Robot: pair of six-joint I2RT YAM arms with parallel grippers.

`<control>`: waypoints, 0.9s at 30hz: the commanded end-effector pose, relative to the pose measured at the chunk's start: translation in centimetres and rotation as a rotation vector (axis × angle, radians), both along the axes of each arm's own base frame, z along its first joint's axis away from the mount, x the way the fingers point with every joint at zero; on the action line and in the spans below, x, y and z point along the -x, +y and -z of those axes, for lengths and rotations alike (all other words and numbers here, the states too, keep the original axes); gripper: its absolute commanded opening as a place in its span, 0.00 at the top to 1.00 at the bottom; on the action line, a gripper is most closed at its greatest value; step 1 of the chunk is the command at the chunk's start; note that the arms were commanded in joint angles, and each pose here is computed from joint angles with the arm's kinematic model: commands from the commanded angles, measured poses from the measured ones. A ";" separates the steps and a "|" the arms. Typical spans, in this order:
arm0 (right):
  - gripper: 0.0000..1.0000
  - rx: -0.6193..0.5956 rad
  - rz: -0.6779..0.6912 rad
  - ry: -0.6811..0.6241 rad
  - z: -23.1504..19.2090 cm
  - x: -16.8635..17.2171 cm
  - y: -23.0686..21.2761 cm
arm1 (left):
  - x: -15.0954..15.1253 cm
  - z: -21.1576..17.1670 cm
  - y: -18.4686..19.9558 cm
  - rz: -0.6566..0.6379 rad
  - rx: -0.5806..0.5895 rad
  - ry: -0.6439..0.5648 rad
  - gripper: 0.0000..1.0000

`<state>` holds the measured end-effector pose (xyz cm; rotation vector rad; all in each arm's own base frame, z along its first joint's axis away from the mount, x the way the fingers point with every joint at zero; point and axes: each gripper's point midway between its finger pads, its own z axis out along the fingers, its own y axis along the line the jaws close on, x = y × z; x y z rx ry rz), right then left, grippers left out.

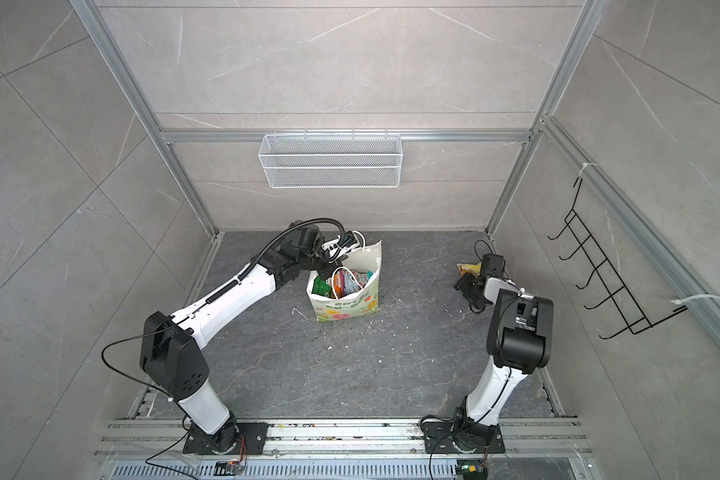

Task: Take the snacks out of the paper bag
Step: 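Lower the right gripper and release the yellow chip packet onto the table, then move the empty right gripper back toward the bag held by the left gripper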

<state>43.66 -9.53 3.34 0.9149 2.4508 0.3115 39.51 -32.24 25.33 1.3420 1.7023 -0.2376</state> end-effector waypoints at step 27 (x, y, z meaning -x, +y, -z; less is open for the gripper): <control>0.51 0.061 -0.714 -0.486 -24.3 2.0 20.0 | 3.1 -3.3 -0.4 0.088 0.094 -0.004 1.00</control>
